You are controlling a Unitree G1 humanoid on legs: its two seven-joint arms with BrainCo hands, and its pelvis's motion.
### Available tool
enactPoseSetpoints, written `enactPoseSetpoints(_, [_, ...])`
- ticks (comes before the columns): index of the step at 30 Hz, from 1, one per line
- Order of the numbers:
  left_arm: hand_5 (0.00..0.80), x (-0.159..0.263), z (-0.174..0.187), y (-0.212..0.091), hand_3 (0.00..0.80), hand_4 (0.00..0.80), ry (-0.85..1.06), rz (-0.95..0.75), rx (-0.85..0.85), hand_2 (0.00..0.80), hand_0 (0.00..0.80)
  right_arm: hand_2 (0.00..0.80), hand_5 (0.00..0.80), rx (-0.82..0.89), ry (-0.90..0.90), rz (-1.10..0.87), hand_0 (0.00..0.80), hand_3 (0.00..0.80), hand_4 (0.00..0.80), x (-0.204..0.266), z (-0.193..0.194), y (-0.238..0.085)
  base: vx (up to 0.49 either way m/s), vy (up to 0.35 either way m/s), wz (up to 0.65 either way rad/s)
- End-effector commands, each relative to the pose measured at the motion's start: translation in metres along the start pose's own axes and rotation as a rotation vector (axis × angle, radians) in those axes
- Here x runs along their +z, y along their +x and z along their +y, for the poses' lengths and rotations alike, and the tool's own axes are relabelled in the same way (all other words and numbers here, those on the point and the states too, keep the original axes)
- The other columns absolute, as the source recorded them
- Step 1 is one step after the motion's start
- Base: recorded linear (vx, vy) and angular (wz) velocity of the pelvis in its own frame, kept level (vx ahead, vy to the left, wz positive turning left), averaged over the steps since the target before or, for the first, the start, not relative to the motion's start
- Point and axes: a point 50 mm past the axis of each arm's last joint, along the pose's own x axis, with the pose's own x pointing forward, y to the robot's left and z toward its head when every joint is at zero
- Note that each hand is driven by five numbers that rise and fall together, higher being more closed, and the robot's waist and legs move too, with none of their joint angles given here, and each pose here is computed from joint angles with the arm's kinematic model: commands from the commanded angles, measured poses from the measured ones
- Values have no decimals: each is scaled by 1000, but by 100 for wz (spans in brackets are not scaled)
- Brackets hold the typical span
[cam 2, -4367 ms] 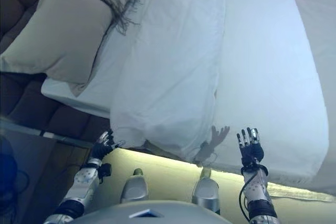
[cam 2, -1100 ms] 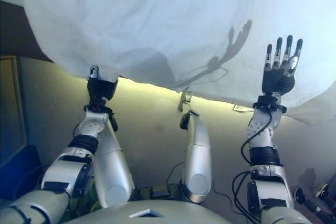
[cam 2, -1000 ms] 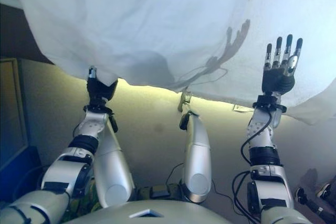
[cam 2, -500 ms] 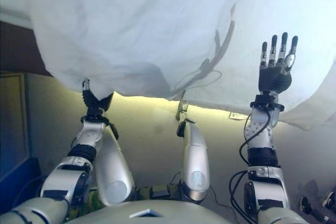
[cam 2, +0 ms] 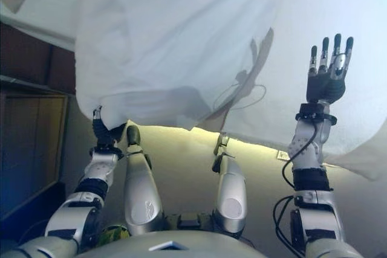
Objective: Make the bed neatly
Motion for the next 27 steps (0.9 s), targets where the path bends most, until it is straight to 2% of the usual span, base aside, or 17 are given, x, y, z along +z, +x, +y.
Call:
enactPoseSetpoints(1, [800, 44, 41, -33, 800, 800, 85, -101, 143, 800, 800, 0, 0, -9, -65, -146, 0, 0, 0, 31, -14, 4, 95, -62, 22])
enactPoseSetpoints(6, [800, 46, 61, -51, 800, 800, 95, -45, 222, 800, 800, 0, 0, -52, -114, -147, 0, 0, 0, 37, -28, 5, 145, -13, 19])
enactPoseSetpoints(14, [800, 19, 92, -89, 800, 800, 64, 66, 338, 800, 800, 0, 0, -149, -194, -102, 0, 0, 0, 40, -53, -10, 194, 19, 13])
enactPoseSetpoints(18, [800, 10, 108, -114, 800, 800, 62, 122, 435, 800, 800, 0, 0, -208, -258, -54, 0, 0, 0, 51, -70, -20, 324, 68, 12])
enactPoseSetpoints(22, [800, -3, 130, -155, 800, 800, 50, 188, 575, 800, 800, 0, 0, -263, -336, 23, 0, 0, 0, 66, -87, -29, 338, 127, 7])
enactPoseSetpoints(27, [800, -11, 141, -185, 800, 800, 39, 237, 654, 800, 800, 0, 0, -304, -387, 49, 0, 0, 0, 79, -97, -36, 155, 73, -6])
